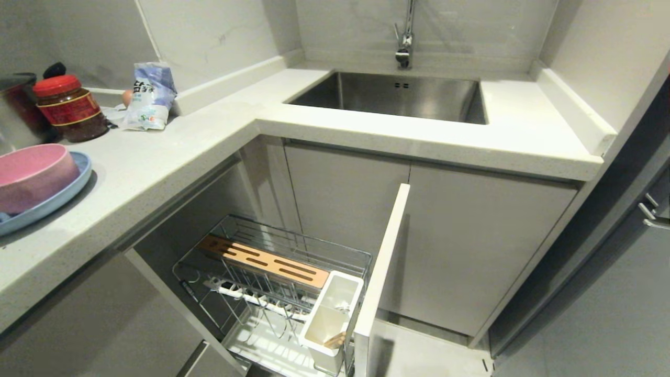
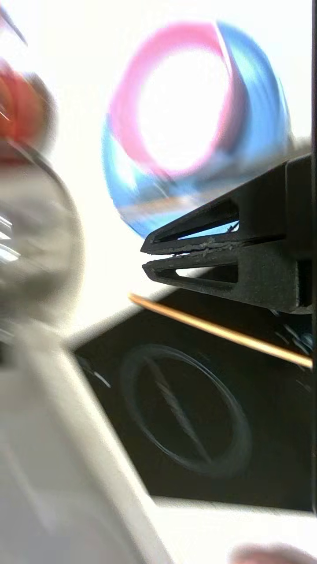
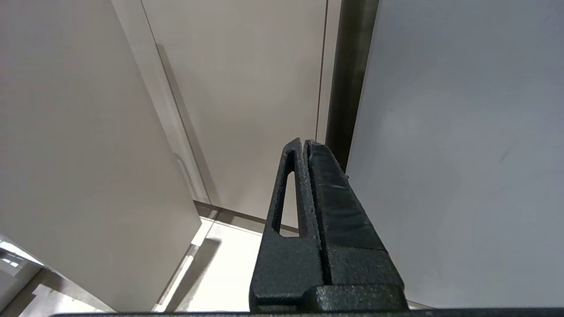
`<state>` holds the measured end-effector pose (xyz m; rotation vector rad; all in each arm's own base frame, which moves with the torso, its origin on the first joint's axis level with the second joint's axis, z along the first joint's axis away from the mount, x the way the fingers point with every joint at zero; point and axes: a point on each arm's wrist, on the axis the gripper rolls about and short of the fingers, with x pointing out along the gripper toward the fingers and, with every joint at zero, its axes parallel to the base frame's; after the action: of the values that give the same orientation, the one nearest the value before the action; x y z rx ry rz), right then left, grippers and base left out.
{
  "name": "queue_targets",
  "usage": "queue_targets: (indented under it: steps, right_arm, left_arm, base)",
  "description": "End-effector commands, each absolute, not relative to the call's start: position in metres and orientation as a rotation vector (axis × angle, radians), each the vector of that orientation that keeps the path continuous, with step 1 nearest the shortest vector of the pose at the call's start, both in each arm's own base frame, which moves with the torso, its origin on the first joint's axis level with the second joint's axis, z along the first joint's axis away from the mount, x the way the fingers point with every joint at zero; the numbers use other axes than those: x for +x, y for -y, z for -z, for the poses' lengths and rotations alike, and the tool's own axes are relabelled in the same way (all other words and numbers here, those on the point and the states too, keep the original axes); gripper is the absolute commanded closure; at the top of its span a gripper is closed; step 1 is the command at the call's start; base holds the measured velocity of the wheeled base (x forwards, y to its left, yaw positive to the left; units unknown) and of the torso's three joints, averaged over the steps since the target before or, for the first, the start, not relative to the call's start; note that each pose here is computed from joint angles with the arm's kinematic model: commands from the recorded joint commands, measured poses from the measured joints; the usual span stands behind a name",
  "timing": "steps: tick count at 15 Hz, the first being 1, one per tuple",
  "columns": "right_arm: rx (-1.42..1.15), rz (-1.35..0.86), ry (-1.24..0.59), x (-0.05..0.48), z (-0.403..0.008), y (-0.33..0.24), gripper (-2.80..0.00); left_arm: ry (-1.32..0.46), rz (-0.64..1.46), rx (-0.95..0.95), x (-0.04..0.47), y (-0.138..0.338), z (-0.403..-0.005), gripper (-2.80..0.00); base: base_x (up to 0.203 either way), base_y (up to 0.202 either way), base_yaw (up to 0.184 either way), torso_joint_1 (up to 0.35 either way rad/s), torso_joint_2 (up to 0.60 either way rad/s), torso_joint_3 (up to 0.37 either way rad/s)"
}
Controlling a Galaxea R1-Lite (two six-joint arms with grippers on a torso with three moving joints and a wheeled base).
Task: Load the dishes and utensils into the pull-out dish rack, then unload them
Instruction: Close the cupboard
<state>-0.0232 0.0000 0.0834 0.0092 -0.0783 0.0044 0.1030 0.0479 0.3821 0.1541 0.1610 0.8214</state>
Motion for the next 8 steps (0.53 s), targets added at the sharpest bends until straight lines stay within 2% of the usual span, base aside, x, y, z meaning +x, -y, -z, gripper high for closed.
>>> queue_targets:
  steps: [1, 5, 8]
  right_arm:
    - [0.009, -0.005, 0.054, -0.021, -0.076, 0.0, 0.0]
    - [0.009, -0.005, 0.054, -0.021, -0.076, 0.0, 0.0]
    - [0.009, -0.005, 0.054, -0.021, -0.076, 0.0, 0.0]
  left_arm:
    - [-0.04, -0.743, 0.127, 0.088, -0.035, -0.391, 0.0]
    - [0.1, -0.421, 0.108, 0.048, -0.012, -0.378, 0.0]
    - [0.114, -0.252, 0.117, 0.008, -0.004, -0.329, 0.0]
  base:
    - [0.0, 0.0, 0.0, 0.0, 0.0, 0.0]
    - [0.0, 0.0, 0.0, 0.0, 0.0, 0.0]
    - [0.0, 0.0, 0.0, 0.0, 0.0, 0.0]
